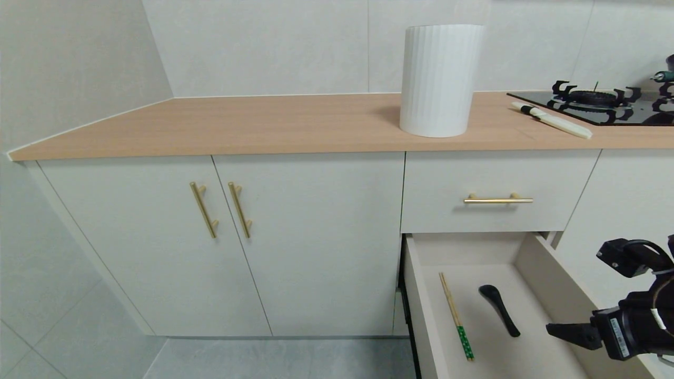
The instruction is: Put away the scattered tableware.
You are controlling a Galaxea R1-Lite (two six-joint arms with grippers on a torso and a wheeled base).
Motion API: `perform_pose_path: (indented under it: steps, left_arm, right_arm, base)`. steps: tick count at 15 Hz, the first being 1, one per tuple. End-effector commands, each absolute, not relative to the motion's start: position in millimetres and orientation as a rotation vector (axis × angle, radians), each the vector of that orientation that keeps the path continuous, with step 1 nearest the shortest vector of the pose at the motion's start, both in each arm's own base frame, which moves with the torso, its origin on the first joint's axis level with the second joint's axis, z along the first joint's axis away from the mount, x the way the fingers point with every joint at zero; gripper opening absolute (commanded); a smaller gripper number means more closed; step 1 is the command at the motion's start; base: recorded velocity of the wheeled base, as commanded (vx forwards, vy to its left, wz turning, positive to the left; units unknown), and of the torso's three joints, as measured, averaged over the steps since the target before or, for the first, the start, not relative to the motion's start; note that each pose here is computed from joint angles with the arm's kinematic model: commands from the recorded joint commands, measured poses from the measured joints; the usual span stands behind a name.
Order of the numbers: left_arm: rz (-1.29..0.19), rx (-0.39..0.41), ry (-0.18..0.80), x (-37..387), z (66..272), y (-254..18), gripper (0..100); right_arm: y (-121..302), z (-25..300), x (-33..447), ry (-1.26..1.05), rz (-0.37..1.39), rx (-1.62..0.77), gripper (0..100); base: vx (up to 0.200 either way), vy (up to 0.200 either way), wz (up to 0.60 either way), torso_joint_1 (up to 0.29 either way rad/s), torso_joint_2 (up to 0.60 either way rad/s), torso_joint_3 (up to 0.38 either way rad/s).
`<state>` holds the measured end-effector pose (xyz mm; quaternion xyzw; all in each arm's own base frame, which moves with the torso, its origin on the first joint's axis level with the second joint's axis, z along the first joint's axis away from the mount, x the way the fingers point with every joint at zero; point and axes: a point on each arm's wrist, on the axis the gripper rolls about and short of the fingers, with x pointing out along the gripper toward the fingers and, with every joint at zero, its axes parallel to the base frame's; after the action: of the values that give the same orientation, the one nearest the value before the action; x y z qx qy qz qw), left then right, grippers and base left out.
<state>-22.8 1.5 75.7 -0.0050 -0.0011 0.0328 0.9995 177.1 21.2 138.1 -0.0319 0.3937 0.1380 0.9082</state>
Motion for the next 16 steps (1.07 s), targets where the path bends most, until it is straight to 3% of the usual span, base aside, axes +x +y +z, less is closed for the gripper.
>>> perform_pose_path:
  steps: [1, 9, 12, 16]
  left_arm:
    - [0.066, -0.011, -0.002, -22.8, 75.6, 1.6, 100]
    - [0.066, -0.011, -0.002, -22.8, 75.6, 1.6, 100]
    - [0.066, -0.011, -0.002, -22.8, 75.6, 1.6, 100]
    - [0.066, -0.011, -0.002, -22.8, 75.6, 1.6, 100]
  right_arm:
    - [25.9, 156.8, 161.8, 0.736, 0.322, -0.089, 100]
    - [33.6, 146.3, 132.5, 0.882, 0.482, -0.269, 100]
    - [40.5, 137.1, 128.6, 0.969, 0.546, -0.306, 100]
    - [49.7, 104.9, 157.0, 1.200, 0.548, -0.311, 100]
  base:
    - [0.000, 0.000, 0.00, 0.000, 0.00, 0.000]
    - [-0.175, 0.000, 0.00, 0.002, 0.00, 0.003]
    - [0.000, 0.000, 0.00, 0.000, 0.00, 0.000]
    - [0.000, 0.000, 0.00, 0.000, 0.00, 0.000]
